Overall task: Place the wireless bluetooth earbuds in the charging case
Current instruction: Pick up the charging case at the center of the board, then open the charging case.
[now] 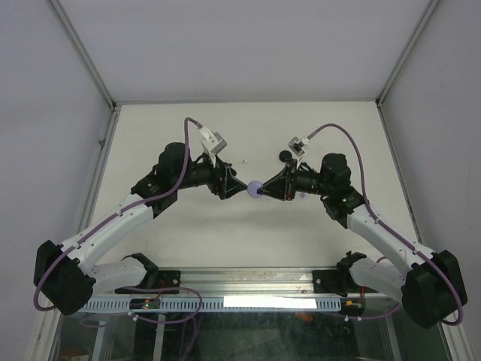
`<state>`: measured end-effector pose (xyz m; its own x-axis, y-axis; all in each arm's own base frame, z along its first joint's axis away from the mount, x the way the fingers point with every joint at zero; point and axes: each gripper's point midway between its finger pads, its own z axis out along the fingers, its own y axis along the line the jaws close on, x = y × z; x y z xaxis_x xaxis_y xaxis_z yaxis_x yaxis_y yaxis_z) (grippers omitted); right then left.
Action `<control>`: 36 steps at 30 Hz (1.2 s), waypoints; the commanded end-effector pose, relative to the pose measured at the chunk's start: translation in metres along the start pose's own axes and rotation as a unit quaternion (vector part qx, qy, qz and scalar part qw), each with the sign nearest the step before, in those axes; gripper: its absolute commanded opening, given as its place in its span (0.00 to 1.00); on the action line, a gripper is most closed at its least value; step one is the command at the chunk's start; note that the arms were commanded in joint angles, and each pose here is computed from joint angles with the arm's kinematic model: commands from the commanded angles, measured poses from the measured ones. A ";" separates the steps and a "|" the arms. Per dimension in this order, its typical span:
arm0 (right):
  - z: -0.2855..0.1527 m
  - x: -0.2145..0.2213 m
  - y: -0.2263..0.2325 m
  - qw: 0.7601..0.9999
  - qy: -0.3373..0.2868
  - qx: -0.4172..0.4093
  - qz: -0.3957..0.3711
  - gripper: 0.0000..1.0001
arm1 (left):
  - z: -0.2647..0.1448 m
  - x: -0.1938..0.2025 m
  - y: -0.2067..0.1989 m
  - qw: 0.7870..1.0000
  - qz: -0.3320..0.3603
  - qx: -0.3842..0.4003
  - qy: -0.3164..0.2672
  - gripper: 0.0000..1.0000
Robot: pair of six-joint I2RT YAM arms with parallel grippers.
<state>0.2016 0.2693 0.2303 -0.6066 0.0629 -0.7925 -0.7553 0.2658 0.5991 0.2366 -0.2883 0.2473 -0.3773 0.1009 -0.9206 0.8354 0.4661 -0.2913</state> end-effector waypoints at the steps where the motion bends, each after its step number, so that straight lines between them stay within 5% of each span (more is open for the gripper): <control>1: -0.002 -0.026 0.033 0.995 -0.026 -0.071 -0.063 0.00 | -0.007 -0.024 -0.036 0.993 -0.027 0.103 -0.044 0.68; 17: -0.001 -0.026 0.046 0.989 -0.022 -0.121 -0.079 0.00 | 0.000 -0.017 -0.057 0.979 -0.067 0.191 -0.025 0.38; 24: -0.001 -0.025 0.046 0.988 -0.023 -0.127 -0.085 0.00 | -0.003 -0.017 -0.061 0.978 -0.063 0.198 -0.028 0.13; 29: -0.002 -0.024 0.040 0.988 -0.034 -0.108 -0.105 0.13 | -0.008 -0.022 -0.056 0.983 -0.051 0.171 -0.044 0.00; 32: -0.005 -0.022 0.037 0.985 -0.047 -0.097 -0.132 0.39 | -0.011 -0.025 -0.051 0.987 -0.040 0.146 -0.057 0.00; 36: -0.009 -0.018 0.039 0.977 -0.059 -0.106 -0.174 0.61 | -0.013 -0.027 -0.048 0.989 -0.034 0.126 -0.067 0.00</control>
<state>0.1802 0.2731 0.2542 -0.4517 0.0663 -0.8897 -0.8856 0.0871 0.4562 0.1951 -0.3073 0.2705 -0.4839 0.0105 -0.8751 0.8602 0.1897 -0.4734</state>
